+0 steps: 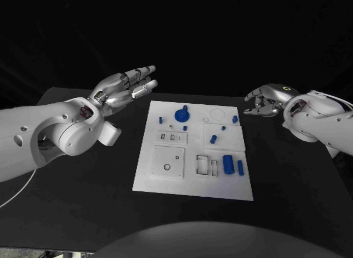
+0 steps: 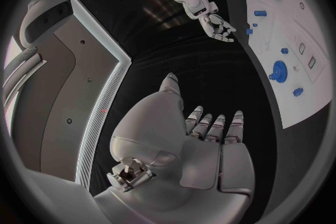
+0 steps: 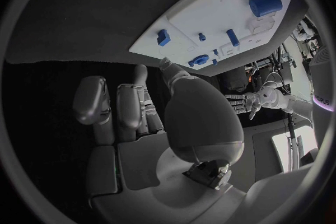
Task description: Assemble the parts on the task board
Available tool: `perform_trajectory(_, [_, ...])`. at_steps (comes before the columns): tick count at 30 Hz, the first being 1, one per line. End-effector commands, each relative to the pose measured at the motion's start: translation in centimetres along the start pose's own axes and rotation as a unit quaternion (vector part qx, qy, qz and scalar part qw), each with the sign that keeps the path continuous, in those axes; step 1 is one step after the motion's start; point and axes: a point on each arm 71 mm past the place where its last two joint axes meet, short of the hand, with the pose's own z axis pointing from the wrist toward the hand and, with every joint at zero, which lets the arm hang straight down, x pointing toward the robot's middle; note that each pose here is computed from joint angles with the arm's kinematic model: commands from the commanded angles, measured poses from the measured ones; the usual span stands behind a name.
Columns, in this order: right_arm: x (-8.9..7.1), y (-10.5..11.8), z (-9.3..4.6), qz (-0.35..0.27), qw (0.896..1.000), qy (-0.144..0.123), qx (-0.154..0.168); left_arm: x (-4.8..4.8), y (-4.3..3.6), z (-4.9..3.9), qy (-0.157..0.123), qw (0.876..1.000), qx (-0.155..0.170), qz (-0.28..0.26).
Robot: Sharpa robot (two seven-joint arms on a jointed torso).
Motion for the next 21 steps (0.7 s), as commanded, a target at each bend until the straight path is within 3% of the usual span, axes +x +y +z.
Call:
perform_trajectory(1, [0.3, -0.1, -0.2, 0.004, 1.000, -0.010, -0.014, 0.08, -0.12, -0.05, 0.008, 1.000, 0.007, -0.002])
perform_trajectory(21, [3.6, -0.2, -0.8, 0.069, 0.996, -0.005, -0.056, -0.17, 0.10, -0.35, 0.009, 1.000, 0.003, -0.003])
